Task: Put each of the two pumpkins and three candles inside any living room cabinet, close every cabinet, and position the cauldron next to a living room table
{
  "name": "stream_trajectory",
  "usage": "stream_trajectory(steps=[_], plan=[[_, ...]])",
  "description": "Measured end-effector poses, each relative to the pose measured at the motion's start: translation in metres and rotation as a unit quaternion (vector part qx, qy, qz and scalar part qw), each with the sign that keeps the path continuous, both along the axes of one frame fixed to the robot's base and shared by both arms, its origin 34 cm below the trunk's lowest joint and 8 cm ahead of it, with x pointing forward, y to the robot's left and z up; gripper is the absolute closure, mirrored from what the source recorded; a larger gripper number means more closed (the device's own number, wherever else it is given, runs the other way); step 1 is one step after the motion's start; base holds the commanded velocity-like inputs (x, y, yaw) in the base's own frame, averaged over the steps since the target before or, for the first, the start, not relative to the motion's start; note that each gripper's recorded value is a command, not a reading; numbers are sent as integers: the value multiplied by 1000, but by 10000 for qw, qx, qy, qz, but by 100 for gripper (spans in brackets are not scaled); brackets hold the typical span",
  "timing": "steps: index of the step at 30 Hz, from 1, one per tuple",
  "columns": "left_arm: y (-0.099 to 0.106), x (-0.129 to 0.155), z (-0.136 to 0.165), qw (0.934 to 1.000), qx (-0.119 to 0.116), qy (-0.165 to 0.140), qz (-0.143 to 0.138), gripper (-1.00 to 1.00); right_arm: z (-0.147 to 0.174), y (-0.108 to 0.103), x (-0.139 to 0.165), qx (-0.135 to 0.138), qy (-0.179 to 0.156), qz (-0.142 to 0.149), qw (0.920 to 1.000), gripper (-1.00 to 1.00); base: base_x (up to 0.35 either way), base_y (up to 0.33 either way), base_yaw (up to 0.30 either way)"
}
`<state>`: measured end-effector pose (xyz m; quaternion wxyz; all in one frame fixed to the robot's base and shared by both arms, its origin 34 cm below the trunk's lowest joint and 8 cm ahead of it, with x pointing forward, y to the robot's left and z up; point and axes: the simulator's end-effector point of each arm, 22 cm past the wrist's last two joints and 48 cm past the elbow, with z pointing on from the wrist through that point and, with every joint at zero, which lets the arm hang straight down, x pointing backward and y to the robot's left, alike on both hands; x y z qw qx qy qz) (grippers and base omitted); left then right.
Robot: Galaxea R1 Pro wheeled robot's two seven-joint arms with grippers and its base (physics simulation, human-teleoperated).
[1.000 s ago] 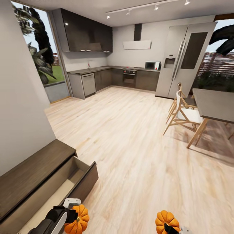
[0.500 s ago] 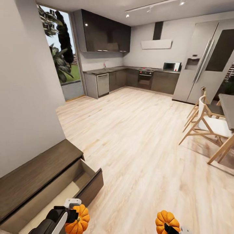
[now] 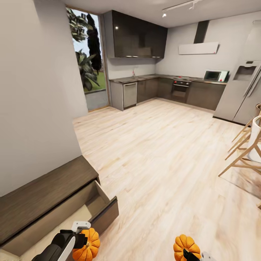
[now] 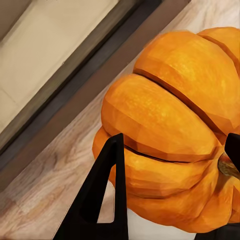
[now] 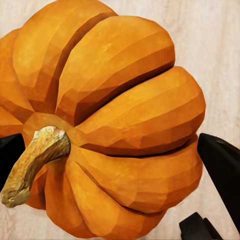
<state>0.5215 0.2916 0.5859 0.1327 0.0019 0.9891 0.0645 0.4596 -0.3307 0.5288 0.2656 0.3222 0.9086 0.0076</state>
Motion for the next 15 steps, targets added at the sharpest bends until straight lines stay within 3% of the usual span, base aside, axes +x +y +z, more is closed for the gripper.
stream_trajectory(steps=[10,15], plan=[[0,0,0,10000,-3,0,2,100,0,0,0,0,0,0,10000,100,247,-237,291],[0,0,0,10000,-7,-1,3,100,0,0,0,0,0,0,10000,100,147,-110,291]])
